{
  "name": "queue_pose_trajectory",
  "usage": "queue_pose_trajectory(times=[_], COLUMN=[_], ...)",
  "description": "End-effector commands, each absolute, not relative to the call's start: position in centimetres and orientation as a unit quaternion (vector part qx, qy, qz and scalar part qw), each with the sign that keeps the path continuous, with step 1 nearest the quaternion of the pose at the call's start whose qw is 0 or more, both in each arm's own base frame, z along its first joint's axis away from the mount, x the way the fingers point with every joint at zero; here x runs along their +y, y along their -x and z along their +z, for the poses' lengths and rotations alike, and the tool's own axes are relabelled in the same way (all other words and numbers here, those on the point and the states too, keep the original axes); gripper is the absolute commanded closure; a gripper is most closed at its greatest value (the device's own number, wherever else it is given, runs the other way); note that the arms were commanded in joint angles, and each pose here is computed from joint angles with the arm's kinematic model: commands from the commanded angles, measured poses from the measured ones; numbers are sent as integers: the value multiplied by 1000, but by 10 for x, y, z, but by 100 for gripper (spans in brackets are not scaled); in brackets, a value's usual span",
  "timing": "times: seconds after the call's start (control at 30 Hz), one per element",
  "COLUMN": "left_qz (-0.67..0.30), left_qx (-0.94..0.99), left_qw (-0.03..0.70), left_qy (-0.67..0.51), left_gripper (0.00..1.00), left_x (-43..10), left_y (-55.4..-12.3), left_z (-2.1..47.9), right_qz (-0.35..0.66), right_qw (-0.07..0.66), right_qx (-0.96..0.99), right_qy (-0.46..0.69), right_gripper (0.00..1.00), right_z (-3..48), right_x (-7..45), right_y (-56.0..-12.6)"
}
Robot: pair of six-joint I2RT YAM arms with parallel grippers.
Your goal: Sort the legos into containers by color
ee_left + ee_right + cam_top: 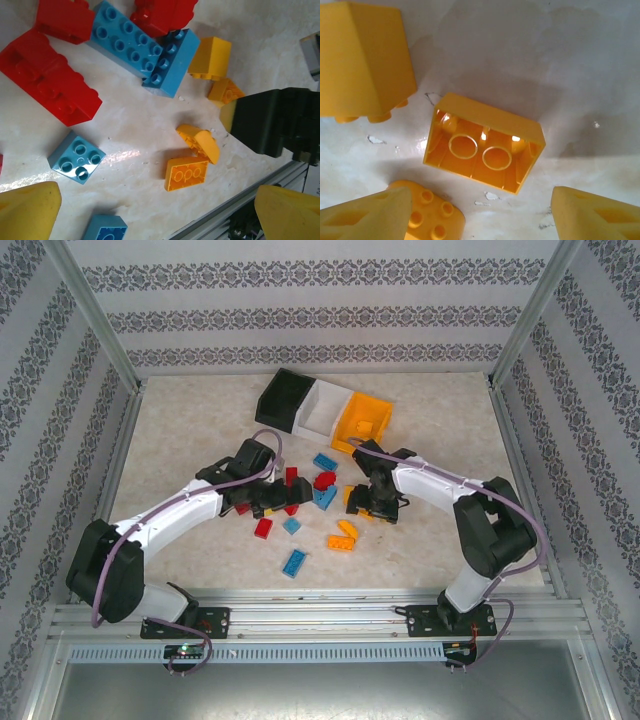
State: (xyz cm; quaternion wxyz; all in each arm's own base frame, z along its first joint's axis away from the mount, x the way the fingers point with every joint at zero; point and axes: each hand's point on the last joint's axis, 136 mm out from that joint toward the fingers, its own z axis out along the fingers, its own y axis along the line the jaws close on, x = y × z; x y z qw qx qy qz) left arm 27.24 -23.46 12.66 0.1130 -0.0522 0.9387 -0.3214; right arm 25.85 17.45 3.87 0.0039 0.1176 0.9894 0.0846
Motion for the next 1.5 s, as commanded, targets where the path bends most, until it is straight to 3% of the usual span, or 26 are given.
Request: queue_pose_trajectory(times=[0.0, 0.4, 0.7, 0.8, 1.07, 1.47], left_qz=[-323, -314, -315, -317, -318, -310], left_qx=[939, 943, 943, 942, 942, 945], left_qw=[112, 101, 101, 101, 97, 96], left_qy=[28, 31, 38, 41, 41, 38], left_gripper=[0, 0, 0, 0, 0, 0], left_x=[-239, -232, -234, -235, -240, -237], left_y=[-272, -268, -272, -274, -279, -278], left_z=[136, 134, 129, 129, 127, 127], right_qz=[75, 62, 60, 65, 140, 271], right_qw=[23, 24, 30, 36, 91, 154], right_qx=[988, 987, 986, 985, 973, 934], right_qy=[-132, -145, -153, -153, -161, -174], right_gripper=[27, 33, 52, 53, 54, 54], right_z=[37, 18, 20, 27, 80, 160], right_x=[177, 175, 157, 151, 150, 167], right_y=[-269, -281, -281, -280, -285, -343])
